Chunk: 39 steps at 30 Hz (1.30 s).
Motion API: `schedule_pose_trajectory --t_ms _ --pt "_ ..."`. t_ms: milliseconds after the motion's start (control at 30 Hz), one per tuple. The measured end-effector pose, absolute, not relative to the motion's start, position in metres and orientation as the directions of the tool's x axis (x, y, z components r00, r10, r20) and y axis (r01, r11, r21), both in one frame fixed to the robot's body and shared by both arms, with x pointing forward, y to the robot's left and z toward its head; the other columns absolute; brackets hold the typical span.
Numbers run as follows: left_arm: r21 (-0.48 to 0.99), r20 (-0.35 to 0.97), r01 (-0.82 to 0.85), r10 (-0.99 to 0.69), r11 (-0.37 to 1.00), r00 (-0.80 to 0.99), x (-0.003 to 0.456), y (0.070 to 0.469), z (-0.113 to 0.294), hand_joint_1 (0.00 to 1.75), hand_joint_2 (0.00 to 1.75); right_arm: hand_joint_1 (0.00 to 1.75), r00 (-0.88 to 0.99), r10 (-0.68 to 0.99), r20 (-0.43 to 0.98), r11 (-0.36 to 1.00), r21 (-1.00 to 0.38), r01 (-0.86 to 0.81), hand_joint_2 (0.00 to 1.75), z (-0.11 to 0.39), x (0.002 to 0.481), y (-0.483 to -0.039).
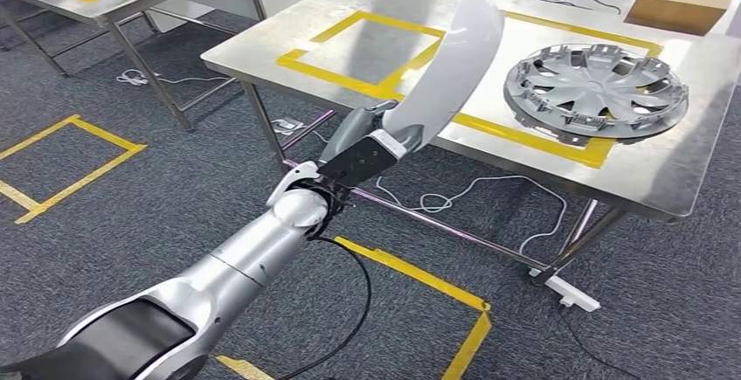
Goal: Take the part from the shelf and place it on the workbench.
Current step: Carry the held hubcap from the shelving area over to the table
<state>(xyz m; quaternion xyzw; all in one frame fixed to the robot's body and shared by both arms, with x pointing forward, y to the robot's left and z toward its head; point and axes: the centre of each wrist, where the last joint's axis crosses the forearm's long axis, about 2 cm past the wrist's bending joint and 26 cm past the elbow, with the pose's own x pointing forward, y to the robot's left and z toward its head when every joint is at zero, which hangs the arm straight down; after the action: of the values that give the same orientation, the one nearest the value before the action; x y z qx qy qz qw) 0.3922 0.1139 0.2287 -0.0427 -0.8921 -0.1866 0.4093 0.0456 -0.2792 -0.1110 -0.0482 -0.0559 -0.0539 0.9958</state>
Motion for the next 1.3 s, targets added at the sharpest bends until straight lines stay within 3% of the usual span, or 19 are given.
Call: schedule_pose_trajectory --t_ms 367,1300 --pt "0.388 0.681 -0.012 -0.296 0.921 -0.669 0.413 0.159 0.230 1.75 1.75 0.00 0.990 -0.071 0.123 0.992 -0.094 0.083 1.75 -0.111 0.046 -0.279" --pt "0.369 0.710 -0.068 -0.328 0.927 -0.623 0.419 0.181 0.221 1.75 1.75 0.00 0.988 -0.068 0.135 0.992 -0.097 0.081 1.75 -0.111 0.048 -0.279"
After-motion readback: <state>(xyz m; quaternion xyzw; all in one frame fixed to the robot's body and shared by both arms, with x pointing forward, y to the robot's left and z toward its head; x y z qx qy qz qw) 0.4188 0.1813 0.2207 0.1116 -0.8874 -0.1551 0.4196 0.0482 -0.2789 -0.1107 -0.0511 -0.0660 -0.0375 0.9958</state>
